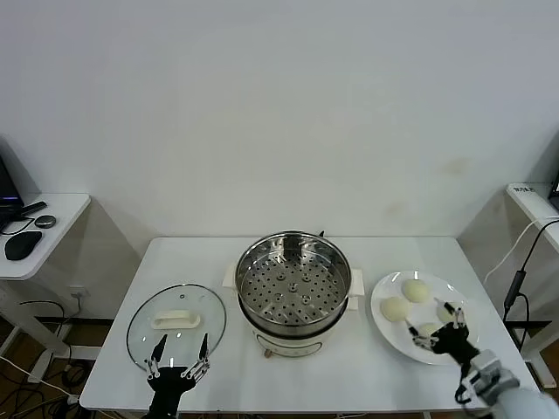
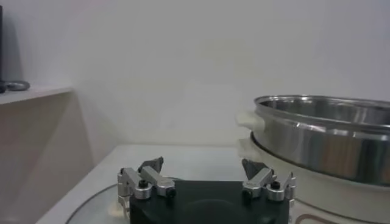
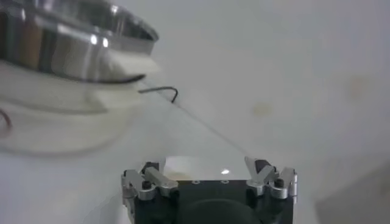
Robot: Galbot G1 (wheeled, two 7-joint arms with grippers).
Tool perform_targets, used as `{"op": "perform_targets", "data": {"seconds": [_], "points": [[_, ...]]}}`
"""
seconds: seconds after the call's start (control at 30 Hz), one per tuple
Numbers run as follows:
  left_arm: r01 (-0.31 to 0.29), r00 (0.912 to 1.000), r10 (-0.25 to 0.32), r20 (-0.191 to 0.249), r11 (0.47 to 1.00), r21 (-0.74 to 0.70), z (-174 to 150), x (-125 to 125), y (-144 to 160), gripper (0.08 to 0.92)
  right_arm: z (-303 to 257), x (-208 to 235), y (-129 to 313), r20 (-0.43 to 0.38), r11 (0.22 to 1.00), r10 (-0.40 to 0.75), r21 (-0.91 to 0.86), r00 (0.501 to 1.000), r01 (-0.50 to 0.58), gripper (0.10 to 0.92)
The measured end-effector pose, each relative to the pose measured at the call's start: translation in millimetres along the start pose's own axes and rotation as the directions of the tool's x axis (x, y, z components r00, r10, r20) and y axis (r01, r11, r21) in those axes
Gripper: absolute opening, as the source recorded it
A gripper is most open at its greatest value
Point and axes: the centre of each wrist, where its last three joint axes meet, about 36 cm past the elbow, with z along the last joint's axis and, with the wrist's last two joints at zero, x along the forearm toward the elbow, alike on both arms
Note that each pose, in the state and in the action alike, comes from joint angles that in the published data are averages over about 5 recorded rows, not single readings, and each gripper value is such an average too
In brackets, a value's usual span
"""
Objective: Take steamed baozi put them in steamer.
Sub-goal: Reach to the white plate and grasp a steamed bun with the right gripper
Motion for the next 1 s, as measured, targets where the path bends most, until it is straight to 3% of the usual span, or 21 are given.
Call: {"op": "perform_targets", "data": {"seconds": [0.17, 0.43, 0.77, 1.0], "points": [[0.016, 0.9999, -0.016, 0.004, 1.000, -0.026, 1.5, -0.3, 2.7, 0.823, -3.2, -15.8, -43.9, -0.054, 0.980, -0.061, 0.187, 0.997, 0.071, 0.823], [0.045, 0.9990, -0.045, 0.008, 0.996, -0.076, 4.2, 3.6, 7.1, 0.823, -11.8, -58.4, -113.3, -0.201, 0.865, -0.229, 0.406, 0.952, 0.294, 0.823], [0.069, 0.9975, -0.067, 0.025, 0.991, -0.116, 1.8, 7.6, 11.7, 0.823, -30.8, -128.9, -158.5, -0.367, 0.709, -0.435, 0.424, 0.822, 0.564, 0.823], [0.083, 0.9962, -0.078, 0.038, 0.989, -0.125, 1.1, 6.9, 14.2, 0.823, -44.7, -181.8, -165.1, -0.445, 0.625, -0.515, 0.390, 0.733, 0.676, 0.823]]}}
